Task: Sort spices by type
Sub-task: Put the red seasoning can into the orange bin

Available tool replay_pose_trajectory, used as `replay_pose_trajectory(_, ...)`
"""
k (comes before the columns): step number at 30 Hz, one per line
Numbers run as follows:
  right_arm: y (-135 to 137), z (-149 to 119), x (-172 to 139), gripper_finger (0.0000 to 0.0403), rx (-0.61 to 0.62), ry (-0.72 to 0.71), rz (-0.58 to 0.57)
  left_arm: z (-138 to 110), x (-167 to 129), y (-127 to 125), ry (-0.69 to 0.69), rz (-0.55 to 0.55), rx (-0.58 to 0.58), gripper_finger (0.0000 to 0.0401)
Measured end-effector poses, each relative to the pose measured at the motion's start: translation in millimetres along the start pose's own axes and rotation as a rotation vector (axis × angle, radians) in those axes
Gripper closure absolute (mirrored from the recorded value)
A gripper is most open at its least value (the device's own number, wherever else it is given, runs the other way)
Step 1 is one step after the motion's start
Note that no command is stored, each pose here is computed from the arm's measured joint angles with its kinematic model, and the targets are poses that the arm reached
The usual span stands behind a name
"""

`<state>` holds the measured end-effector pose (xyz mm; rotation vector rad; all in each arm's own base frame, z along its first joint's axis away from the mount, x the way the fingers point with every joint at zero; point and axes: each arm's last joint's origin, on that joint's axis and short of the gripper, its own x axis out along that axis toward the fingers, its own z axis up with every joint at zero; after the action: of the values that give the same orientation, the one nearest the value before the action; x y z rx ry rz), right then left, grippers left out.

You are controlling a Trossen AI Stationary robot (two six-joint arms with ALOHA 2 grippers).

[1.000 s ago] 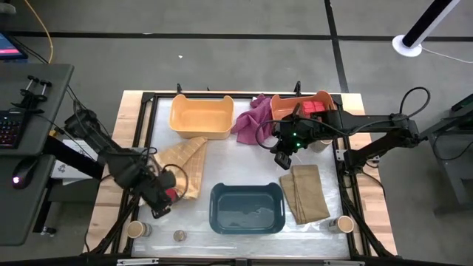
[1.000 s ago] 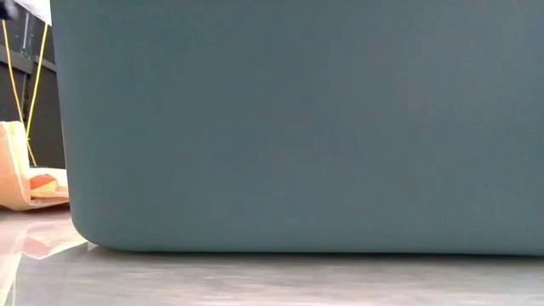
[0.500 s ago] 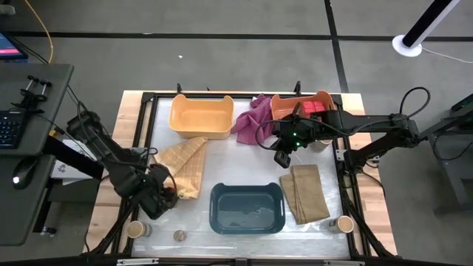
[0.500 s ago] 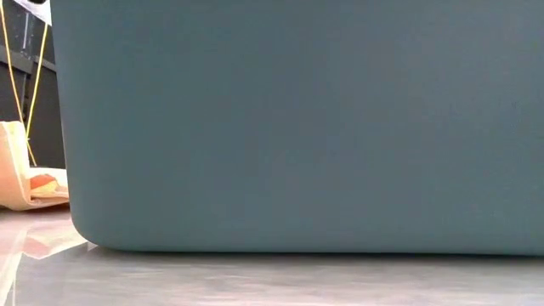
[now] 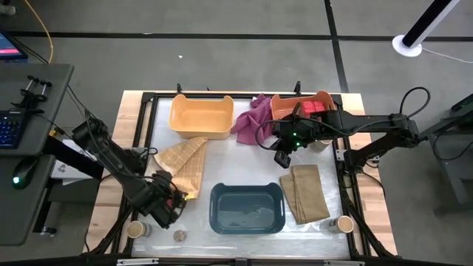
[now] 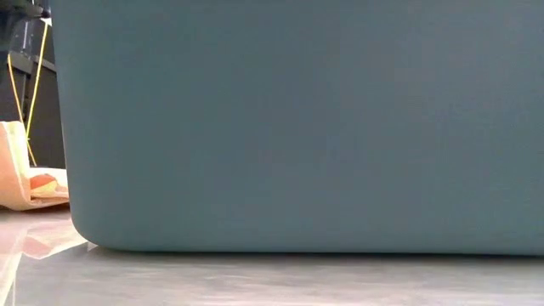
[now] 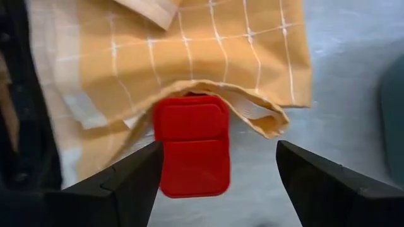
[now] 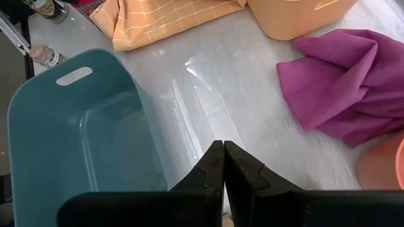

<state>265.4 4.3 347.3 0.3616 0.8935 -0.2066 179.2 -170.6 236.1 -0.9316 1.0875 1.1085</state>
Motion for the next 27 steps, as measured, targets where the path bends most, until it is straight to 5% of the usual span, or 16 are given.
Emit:
replay_pose_trajectory(9,0.0,0.0,0.0,0.0403,0.000,0.000,0.000,-1.1,18.1,10.0,-0.007,0.094,-0.055,0.0107)
replay_pose_trajectory(27,0.0,0.0,0.0,0.0403,0.005,0.000,0.000,-7.1,43.9,18.0,0.031,0.050,-0.044,0.0108)
